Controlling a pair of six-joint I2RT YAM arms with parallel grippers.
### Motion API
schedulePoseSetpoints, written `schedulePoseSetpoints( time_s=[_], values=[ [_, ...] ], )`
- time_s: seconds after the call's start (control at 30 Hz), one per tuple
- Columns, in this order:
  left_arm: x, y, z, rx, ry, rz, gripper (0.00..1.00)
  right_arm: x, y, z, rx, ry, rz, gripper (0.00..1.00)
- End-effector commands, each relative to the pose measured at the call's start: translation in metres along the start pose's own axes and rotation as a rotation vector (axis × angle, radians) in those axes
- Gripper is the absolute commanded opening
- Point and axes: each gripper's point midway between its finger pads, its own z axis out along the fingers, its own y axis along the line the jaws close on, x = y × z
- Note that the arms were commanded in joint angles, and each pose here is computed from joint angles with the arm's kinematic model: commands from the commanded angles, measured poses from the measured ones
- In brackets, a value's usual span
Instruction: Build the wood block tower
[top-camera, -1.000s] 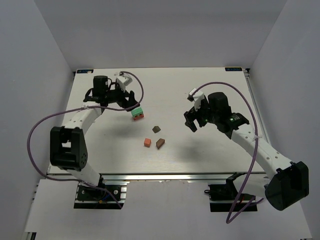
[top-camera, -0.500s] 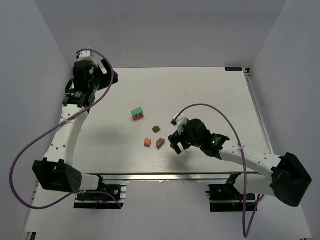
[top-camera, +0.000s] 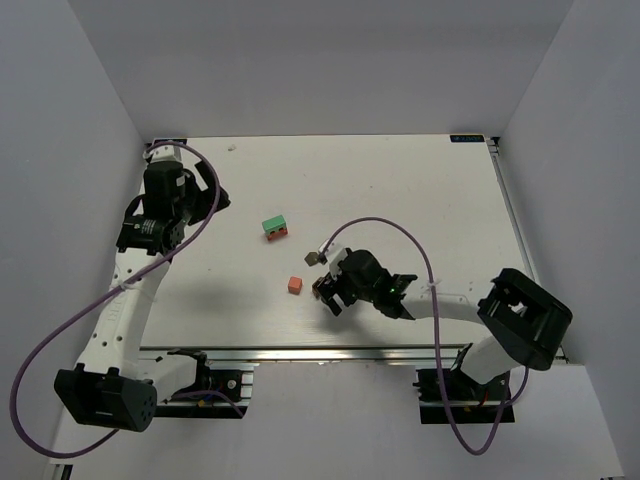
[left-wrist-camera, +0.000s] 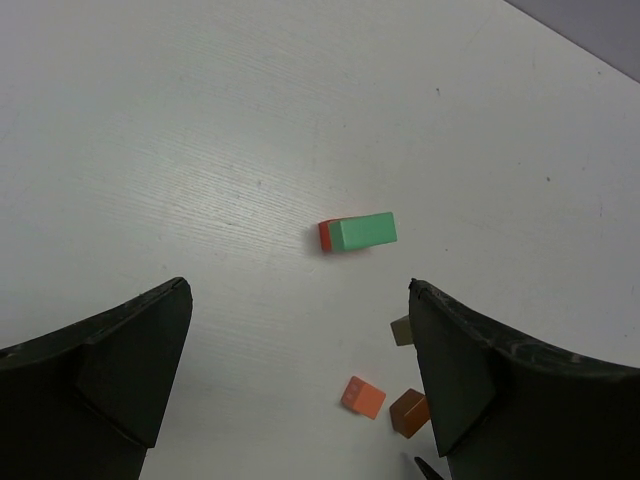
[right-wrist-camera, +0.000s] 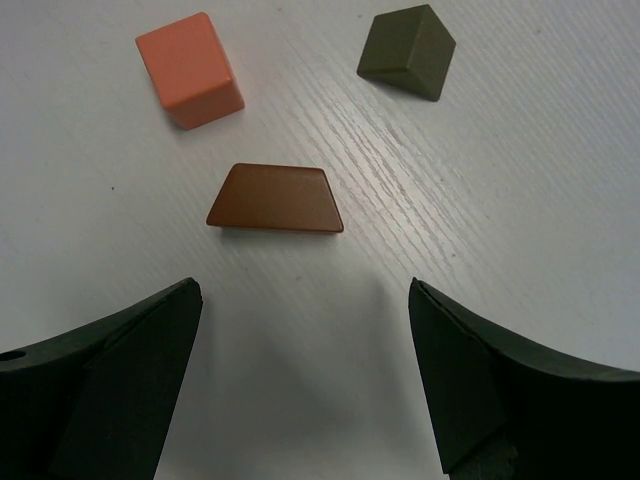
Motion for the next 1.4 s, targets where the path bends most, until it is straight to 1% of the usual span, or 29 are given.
schedulePoseSetpoints(
  time_s=[0.0, 0.07, 0.2, 0.3, 0.53, 0.87, 1.03, 1.07, 1.1, 1.13, 1.27, 1.33, 1.37],
  values=[
    [0.014, 0.008, 0.001, -0.028, 0.042, 0.015, 0.98, -0.024, 0.008, 0.013, -0.041, -0.097, -0.043, 0.88],
    [0.022, 0.008, 0.003, -0.011, 0.063, 0.02, 0.98, -0.029, 0.011, 0.019, -0.055, -0.106, -0.057, 0.88],
    [0.029, 0.007, 0.006, 0.001, 0.076, 0.011, 0.98, -0.021, 0.012, 0.037, -0.061, -0.066, -0.068, 0.87],
    [0.031, 0.007, 0.007, 0.004, 0.079, 0.008, 0.98, -0.018, 0.011, 0.043, -0.055, -0.049, -0.071, 0.85],
    [0.031, 0.003, 0.005, 0.028, 0.084, 0.005, 0.98, -0.01, 0.017, 0.044, -0.074, -0.038, -0.016, 0.85],
    [0.036, 0.003, 0.009, 0.024, 0.106, 0.004, 0.98, -0.005, 0.02, 0.046, -0.086, -0.021, -0.003, 0.78],
    [0.038, 0.003, 0.007, 0.026, 0.116, 0.003, 0.98, -0.005, 0.016, 0.042, -0.069, -0.021, -0.007, 0.7],
    [0.04, 0.001, 0.007, 0.04, 0.128, 0.004, 0.98, -0.006, 0.016, 0.041, -0.071, -0.022, -0.007, 0.68],
    [0.04, -0.001, 0.006, 0.052, 0.133, 0.005, 0.98, -0.008, 0.018, 0.04, -0.082, -0.024, -0.012, 0.64],
    [0.042, -0.002, 0.005, 0.058, 0.139, 0.007, 0.98, -0.009, 0.019, 0.039, -0.086, -0.026, -0.01, 0.62],
    [0.045, -0.009, 0.0, 0.102, 0.157, 0.007, 0.98, -0.025, 0.021, 0.03, -0.099, -0.084, -0.009, 0.51],
    [0.045, -0.012, -0.003, 0.118, 0.162, 0.01, 0.98, -0.036, 0.023, 0.023, -0.117, -0.12, -0.022, 0.49],
    [0.045, -0.014, -0.004, 0.131, 0.163, 0.015, 0.98, -0.039, 0.026, 0.021, -0.137, -0.13, -0.027, 0.45]
  ],
)
